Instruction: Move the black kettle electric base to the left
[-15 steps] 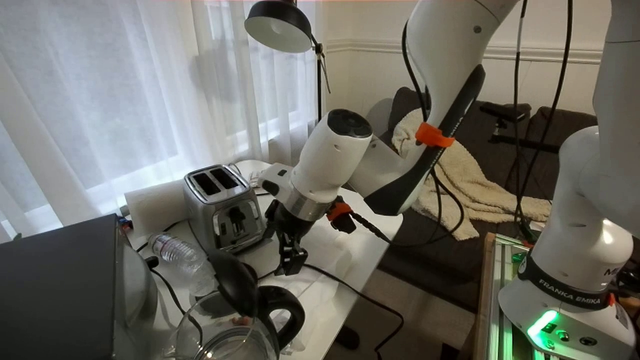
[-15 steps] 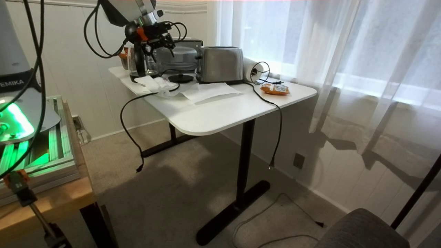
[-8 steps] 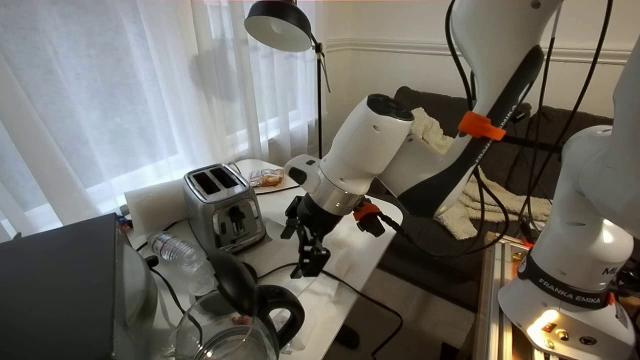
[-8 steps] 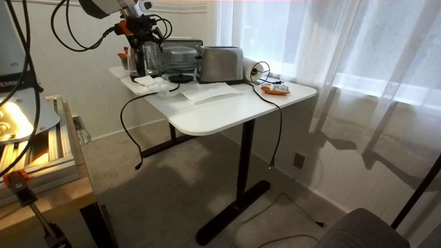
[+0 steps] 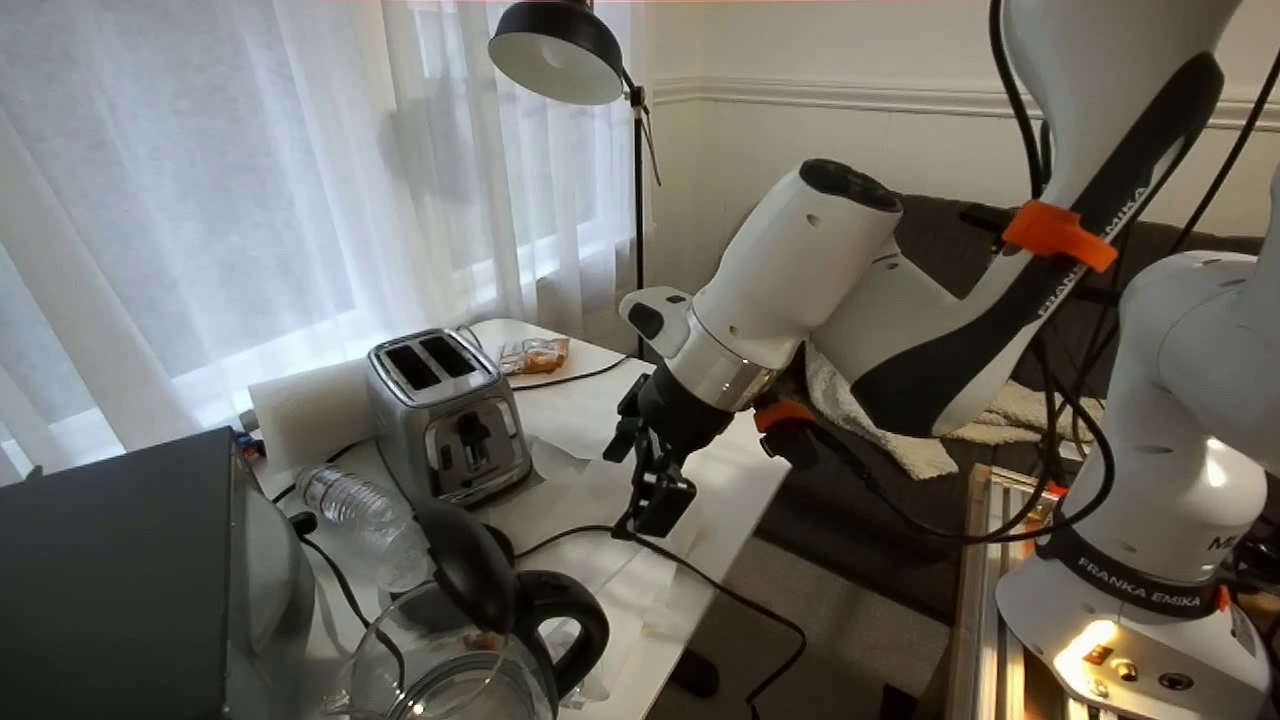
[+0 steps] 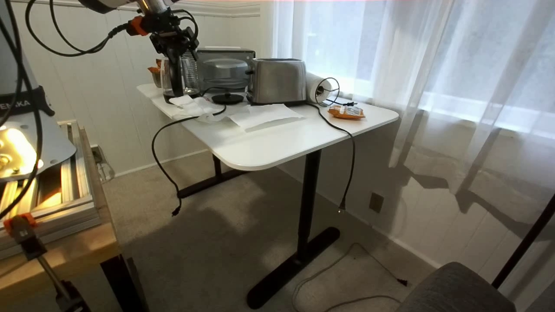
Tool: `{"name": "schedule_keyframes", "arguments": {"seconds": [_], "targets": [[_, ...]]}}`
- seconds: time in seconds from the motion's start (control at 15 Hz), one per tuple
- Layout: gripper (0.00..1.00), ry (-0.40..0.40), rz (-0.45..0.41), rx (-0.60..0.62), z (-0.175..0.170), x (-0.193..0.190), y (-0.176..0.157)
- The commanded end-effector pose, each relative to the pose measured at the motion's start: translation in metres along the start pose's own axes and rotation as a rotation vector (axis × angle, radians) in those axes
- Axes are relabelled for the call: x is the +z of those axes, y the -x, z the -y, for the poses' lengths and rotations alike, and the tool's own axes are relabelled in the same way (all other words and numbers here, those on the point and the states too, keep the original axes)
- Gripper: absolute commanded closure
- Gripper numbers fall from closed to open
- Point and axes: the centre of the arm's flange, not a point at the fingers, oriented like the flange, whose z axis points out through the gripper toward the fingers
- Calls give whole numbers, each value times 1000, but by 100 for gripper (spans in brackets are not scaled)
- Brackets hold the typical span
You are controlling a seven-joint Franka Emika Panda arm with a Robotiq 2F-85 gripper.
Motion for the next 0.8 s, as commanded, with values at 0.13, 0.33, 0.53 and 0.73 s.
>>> {"name": "schedule_keyframes", "arguments": {"seconds": [0.13,0.33,0.53,0.73], "targets": [[0,6,-34,6,-6,-90,-8],[0,12,-45,12,9,-31,-30],[0,13,-47,11,9,-33,-31],[0,13,-46,12,8,-33,-30]]}}
